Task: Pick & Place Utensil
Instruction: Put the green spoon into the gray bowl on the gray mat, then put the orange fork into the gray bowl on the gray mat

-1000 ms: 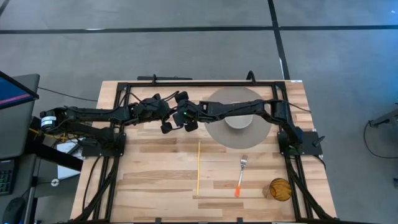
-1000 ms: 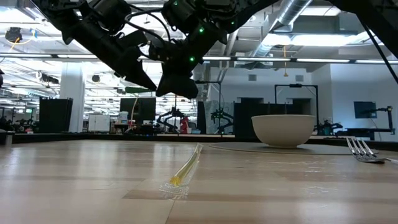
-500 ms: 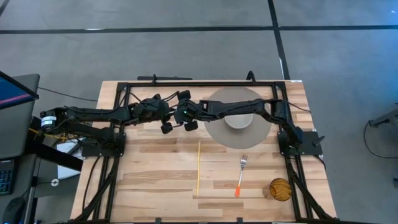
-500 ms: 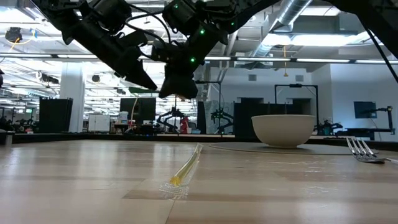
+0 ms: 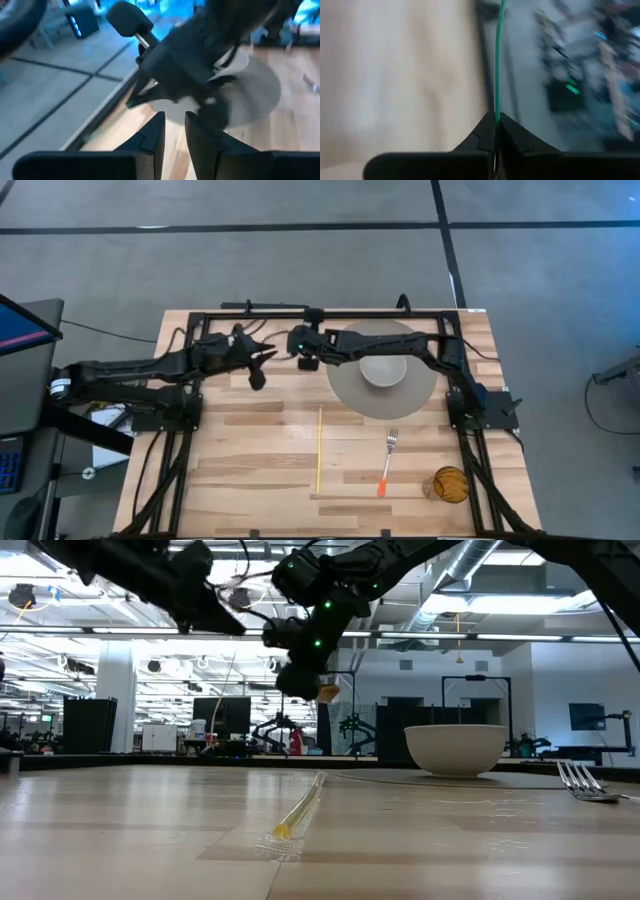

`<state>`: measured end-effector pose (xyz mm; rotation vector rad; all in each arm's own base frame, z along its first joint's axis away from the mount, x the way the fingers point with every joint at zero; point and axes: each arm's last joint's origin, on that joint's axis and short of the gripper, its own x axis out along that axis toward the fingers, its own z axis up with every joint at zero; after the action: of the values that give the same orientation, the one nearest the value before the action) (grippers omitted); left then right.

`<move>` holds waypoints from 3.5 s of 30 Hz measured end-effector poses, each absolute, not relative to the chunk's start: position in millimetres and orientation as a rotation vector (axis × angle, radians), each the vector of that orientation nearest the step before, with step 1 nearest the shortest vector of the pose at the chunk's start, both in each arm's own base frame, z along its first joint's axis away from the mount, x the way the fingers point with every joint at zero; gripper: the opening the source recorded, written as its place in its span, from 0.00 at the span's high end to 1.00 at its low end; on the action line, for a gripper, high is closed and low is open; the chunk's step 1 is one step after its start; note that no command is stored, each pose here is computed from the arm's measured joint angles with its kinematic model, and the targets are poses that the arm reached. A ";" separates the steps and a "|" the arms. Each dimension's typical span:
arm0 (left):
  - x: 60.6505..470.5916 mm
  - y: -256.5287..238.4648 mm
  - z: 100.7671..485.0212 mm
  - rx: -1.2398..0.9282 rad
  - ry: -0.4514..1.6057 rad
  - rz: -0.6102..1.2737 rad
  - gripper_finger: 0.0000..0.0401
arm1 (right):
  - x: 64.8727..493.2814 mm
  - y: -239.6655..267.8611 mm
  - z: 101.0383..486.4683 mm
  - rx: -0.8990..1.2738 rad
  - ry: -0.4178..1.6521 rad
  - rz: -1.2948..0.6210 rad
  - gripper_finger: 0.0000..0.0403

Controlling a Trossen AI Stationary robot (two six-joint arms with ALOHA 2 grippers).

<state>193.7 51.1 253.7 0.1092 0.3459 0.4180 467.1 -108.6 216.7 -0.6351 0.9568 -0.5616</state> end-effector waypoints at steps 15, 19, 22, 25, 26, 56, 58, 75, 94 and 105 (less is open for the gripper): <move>188.7 50.0 251.6 0.109 0.390 0.417 0.81 | 370.1 -79.9 340.3 -0.361 0.818 -0.979 1.00; 190.9 50.5 248.9 0.109 0.406 0.416 0.81 | 331.8 -64.3 331.8 -0.313 0.741 -1.121 1.00; 190.8 50.6 249.2 0.110 0.403 0.417 0.81 | 302.7 -49.7 312.0 -0.251 0.624 -1.254 1.00; 191.1 50.7 250.1 0.111 0.394 0.418 0.81 | 281.6 -37.8 286.1 -0.163 0.477 -1.332 0.99; 191.1 50.7 250.2 0.112 0.393 0.418 0.81 | 277.4 -35.4 278.3 -0.133 0.438 -1.339 0.99; 191.1 50.6 249.8 0.110 0.396 0.417 0.81 | 287.0 -41.3 164.6 0.033 0.638 -1.092 0.99; 191.1 50.6 249.9 0.110 0.396 0.417 0.81 | 285.0 -42.6 163.2 0.048 0.649 -1.104 0.99; 191.0 50.6 249.8 0.110 0.397 0.417 0.81 | 266.4 -57.7 152.7 0.239 0.755 -1.207 0.93; 191.1 50.7 250.2 0.110 0.394 0.417 0.81 | 285.6 -43.3 180.6 0.058 0.777 -1.037 0.80; 191.2 50.6 250.3 0.109 0.392 0.415 0.81 | 305.8 -31.1 271.3 0.003 0.724 -0.945 0.80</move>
<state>191.2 50.6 250.3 0.1094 0.3921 0.4152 305.8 -31.1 271.3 0.0033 0.7242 -0.9453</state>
